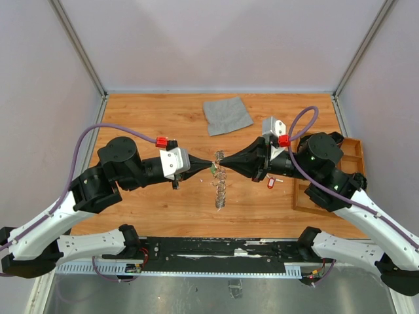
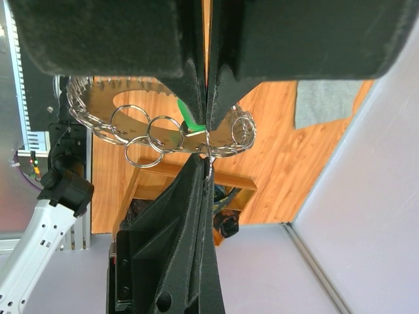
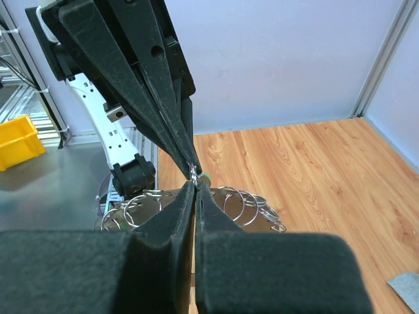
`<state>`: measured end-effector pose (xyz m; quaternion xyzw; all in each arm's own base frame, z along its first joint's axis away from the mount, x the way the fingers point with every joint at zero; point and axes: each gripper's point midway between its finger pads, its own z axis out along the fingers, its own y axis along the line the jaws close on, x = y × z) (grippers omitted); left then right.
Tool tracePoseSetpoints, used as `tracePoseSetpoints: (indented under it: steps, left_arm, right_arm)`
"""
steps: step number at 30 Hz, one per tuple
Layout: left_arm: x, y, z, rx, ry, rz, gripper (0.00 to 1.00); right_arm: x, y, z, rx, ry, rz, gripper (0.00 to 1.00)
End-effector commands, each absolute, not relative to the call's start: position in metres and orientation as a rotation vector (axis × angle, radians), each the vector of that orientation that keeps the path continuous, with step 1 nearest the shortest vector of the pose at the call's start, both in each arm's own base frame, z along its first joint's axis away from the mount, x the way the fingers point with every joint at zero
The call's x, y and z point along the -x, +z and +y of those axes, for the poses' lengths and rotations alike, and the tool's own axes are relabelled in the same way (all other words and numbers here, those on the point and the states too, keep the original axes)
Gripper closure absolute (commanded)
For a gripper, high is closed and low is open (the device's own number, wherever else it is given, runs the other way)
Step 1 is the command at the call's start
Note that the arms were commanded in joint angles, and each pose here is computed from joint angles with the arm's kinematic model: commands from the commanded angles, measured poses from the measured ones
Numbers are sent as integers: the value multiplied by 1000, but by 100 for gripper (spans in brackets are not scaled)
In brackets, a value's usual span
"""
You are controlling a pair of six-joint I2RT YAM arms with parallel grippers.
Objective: Put the keys on the keyring
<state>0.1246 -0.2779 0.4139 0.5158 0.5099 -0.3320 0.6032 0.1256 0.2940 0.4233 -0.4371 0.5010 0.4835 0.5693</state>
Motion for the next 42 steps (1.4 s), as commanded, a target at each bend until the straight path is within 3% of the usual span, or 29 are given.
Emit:
tracePoseSetpoints:
  steps: [1,22,32,42]
  left_arm:
    - [-122,420,-276,-1173,-785,1164,100]
    - [-126,426,-278,-1109,-806,1167,91]
    - [-122,440,-266,-1051,-815,1136,69]
    - [-113,473,-253,-923,-889,1044,63]
  right_arm:
    - [-126,454,292,938,1143,1074,99]
    - [-135,461,291,806,1174,1032,100]
    - [-128,463,289,836,1177,988,100]
    - [-105,456,291,1041,1162,921,99]
